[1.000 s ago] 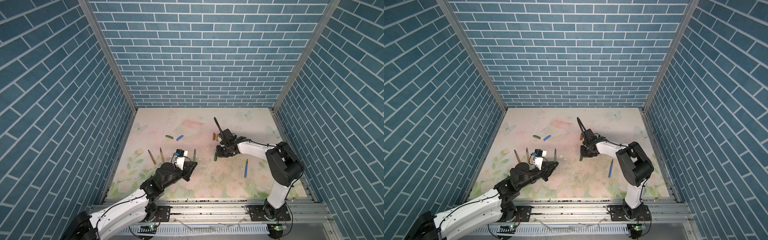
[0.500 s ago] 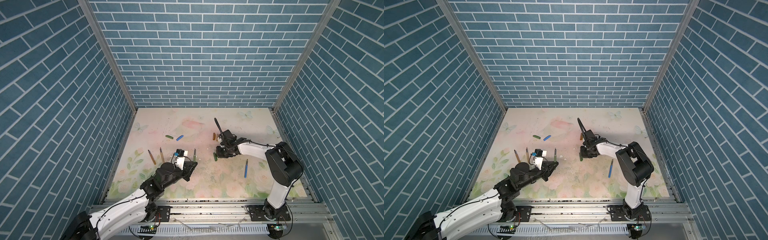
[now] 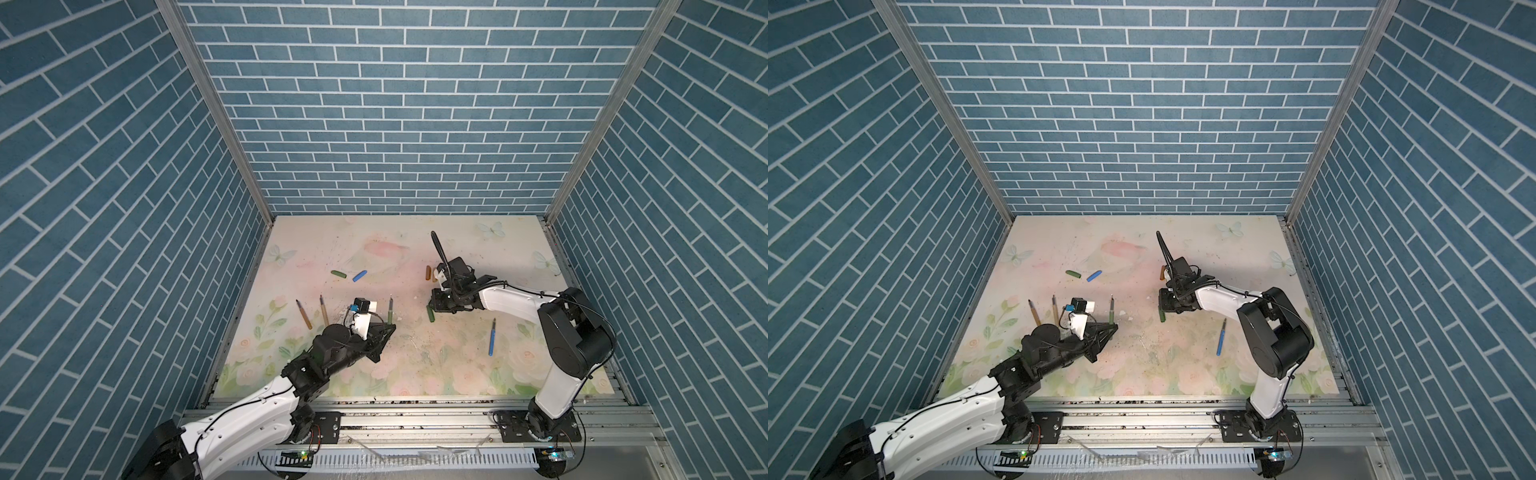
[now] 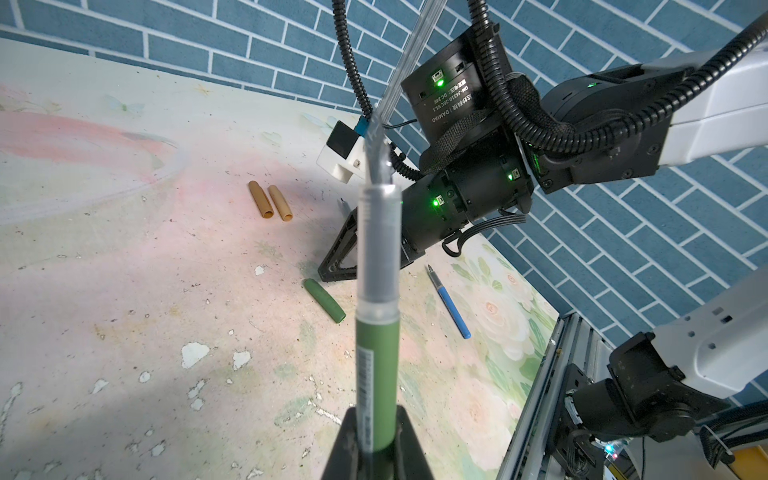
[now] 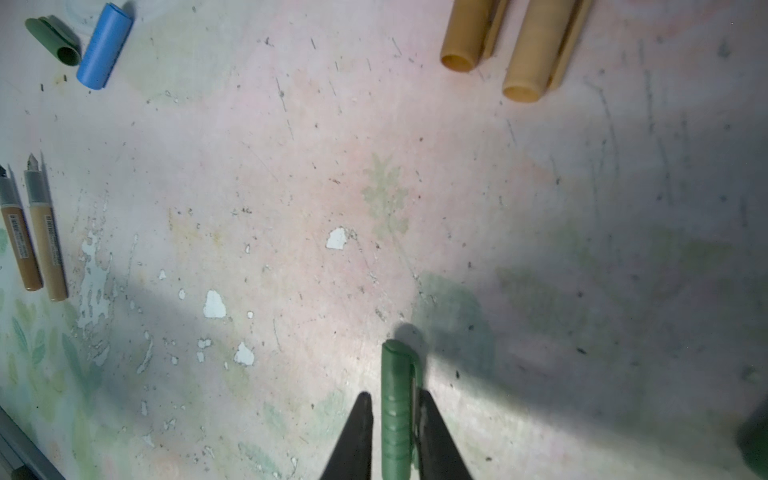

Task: Insert the pens into the pen caps
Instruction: 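Lift the green cap off the table with the right gripper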

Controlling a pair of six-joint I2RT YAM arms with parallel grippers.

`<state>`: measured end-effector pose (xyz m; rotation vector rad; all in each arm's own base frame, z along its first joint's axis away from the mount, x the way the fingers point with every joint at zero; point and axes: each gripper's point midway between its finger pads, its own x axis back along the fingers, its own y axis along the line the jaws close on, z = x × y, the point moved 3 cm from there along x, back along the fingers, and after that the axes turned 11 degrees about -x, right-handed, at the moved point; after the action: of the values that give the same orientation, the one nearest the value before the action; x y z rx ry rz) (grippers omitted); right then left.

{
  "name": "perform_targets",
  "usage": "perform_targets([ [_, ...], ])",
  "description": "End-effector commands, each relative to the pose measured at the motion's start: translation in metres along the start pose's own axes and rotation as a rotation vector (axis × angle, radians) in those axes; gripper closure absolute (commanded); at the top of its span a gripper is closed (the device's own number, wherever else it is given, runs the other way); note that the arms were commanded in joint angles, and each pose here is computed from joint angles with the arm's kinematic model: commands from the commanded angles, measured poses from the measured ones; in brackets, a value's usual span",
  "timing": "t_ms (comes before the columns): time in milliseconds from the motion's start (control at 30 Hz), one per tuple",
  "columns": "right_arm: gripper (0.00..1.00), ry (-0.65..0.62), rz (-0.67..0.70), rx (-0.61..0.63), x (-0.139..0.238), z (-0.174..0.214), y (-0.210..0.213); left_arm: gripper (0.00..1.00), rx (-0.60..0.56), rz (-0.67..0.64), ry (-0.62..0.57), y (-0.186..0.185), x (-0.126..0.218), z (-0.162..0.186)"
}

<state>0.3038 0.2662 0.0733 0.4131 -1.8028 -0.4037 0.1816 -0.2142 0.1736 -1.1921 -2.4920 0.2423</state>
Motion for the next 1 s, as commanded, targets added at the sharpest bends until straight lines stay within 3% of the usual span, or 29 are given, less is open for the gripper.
perform_targets([
  [0, 0.78, 0.014, -0.011, -0.023, -0.002, 0.001, 0.001, 1.00, -0.006, 0.021, -0.046, -0.005, 0.000, -0.017],
  [967, 0.79, 0.060, 0.122, -0.019, -0.025, 0.013, -0.030, 1.00, -0.005, 0.021, -0.038, -0.005, 0.000, -0.015],
])
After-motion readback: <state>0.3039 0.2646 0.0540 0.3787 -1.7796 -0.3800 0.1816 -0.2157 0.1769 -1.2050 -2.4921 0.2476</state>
